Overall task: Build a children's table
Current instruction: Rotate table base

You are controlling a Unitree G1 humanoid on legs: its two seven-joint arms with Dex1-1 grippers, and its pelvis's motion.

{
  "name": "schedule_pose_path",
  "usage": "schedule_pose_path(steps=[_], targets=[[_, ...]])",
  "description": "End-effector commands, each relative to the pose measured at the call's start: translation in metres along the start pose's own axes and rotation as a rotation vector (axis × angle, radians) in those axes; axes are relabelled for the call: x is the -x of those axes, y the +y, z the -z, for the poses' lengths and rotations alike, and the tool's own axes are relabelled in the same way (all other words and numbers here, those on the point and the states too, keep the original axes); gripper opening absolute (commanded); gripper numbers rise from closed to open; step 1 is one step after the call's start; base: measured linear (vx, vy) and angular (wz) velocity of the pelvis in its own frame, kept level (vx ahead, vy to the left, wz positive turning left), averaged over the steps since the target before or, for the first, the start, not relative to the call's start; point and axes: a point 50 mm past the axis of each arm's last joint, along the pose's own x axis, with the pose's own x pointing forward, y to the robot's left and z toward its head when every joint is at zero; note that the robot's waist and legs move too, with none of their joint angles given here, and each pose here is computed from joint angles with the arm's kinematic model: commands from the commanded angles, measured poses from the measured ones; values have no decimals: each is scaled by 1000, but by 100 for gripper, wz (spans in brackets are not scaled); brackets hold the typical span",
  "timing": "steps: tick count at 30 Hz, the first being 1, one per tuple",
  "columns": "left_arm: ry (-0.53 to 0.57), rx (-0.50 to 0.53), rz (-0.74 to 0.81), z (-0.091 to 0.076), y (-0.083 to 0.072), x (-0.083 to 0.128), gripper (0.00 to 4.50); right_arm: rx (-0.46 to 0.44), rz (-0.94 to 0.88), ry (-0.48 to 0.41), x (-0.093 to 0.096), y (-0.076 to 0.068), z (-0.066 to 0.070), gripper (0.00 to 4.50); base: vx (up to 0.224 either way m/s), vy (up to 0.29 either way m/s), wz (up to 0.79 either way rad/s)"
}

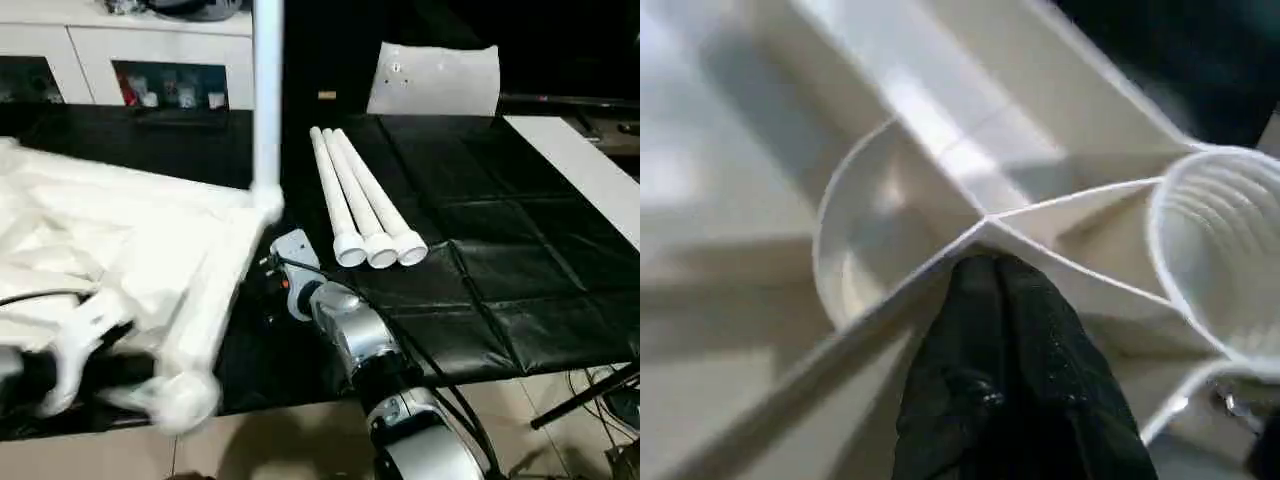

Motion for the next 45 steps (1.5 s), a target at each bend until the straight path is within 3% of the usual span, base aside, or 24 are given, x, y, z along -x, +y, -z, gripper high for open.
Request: schedule_pose_path(steps=[1, 5, 9, 11, 13, 17, 18, 21, 23, 25, 30, 31, 34, 36, 39, 45], targets=[[-97, -67, 16, -19, -4, -9, 5, 32, -68, -56, -8, 16, -15, 450, 0, 0, 0], [-119, -66, -80, -25, 8, -16, 5, 46, -26, -82, -3, 8, -18, 450, 0, 0, 0], [-147, -115, -188, -30, 21, -22, 5, 28, 78, -130, 9, -9, -23, 450, 0, 0, 0], [-172, -114, -215, -32, 25, -24, 5, 40, 119, -167, 18, -17, -28, 450, 0, 0, 0], [-254, -108, -252, -39, 29, -25, 5, 72, 192, -231, 39, -31, -34, 450, 0, 0, 0], [-378, -69, -279, -43, 28, -20, 34, 60, 270, -273, 63, -37, -31, 450, 0, 0, 0], [-429, -55, -295, -42, 25, -14, 34, 15, 281, -312, 77, -33, -29, 450, 0, 0, 0], [-512, -2, -356, -40, 23, -8, 73, -45, 321, -368, 92, -25, -27, 450, 0, 0, 0], [-612, 58, -421, -44, 20, -4, 76, -127, 314, -372, 99, -15, -25, 450, 0, 0, 0], [-635, 99, -536, -43, 19, -1, 97, -191, 316, -364, 102, -8, -21, 450, 0, 0, 0], [-703, 152, -611, -45, 3, -7, 127, -188, 331, -368, 110, 5, -12, 450, 0, 0, 0], [-715, 160, -611, -46, 2, -6, 152, -192, 330, -370, 110, 5, -12, 450, 0, 0, 0], [-733, 140, -648, -49, 2, -7, 160, -160, 307, -363, 111, 11, -13, 450, 0, 0, 0], [-724, 160, -646, -44, 2, -11, 191, -174, 294, -354, 109, 14, -13, 450, 0, 0, 0], [-662, 134, -671, -36, 0, -17, 207, -169, 281, -356, 107, 11, -15, 450, 0, 0, 0], [-696, 129, -710, -34, 2, -16, 254, -130, 288, -366, 107, 9, -14, 450, 0, 0, 0]])
